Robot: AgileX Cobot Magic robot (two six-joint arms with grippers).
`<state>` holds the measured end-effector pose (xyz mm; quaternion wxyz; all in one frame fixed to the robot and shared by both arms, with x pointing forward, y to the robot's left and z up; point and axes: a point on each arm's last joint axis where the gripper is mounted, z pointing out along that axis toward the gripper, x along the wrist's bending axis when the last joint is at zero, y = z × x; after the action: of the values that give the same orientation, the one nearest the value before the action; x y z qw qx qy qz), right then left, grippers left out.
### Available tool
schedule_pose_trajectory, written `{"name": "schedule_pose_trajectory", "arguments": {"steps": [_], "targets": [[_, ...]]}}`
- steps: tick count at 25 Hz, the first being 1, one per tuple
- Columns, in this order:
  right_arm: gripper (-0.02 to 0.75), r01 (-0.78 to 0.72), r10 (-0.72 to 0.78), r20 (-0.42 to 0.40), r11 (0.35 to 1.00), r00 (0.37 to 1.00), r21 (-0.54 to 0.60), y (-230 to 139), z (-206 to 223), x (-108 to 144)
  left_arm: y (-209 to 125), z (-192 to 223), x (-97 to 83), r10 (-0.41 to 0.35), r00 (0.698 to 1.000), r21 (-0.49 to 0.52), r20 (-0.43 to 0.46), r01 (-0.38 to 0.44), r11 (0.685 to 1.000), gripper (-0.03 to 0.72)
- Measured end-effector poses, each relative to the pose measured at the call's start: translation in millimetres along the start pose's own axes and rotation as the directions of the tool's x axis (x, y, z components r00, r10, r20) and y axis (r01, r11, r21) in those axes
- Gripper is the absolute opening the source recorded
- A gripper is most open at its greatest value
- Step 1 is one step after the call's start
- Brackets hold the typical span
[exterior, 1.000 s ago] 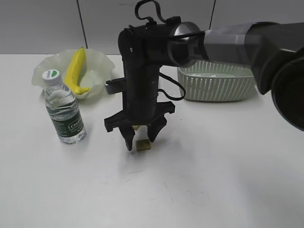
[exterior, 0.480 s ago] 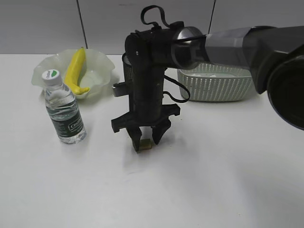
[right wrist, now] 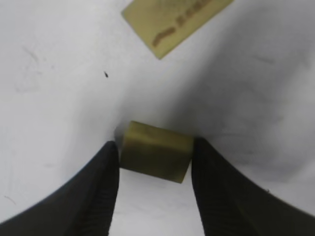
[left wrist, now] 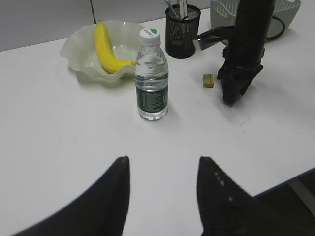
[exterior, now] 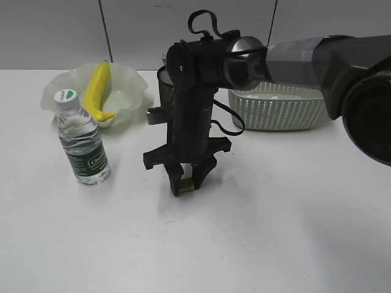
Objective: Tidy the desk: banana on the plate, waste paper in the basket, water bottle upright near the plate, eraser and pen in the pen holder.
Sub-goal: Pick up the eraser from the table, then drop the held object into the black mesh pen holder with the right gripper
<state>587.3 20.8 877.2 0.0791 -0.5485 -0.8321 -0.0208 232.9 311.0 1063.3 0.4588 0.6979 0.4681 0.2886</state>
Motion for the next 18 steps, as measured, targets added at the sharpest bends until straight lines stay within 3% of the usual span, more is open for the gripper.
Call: {"name": "schedule_pose_trajectory", "arguments": {"steps": [5, 11, 18], "targets": [[0.305, 0.013, -0.013, 0.016, 1.000, 1.000, 0.002, 1, 0, -1, 0, 0, 0.0, 0.000, 1.000, 0.000, 0.000, 0.000, 1.000, 0.337], [0.305, 0.065, -0.063, 0.035, 0.997, 0.997, -0.031, 11, -22, 2, 0, 0, 0.0, 0.000, 1.000, 0.000, 0.000, 0.000, 1.000, 0.337], [0.305, 0.117, -0.117, 0.016, 0.950, 0.993, -0.291, 33, -100, 19, 0, 0, 0.0, 0.000, 1.000, 0.000, 0.000, 0.000, 1.000, 0.337]]}}
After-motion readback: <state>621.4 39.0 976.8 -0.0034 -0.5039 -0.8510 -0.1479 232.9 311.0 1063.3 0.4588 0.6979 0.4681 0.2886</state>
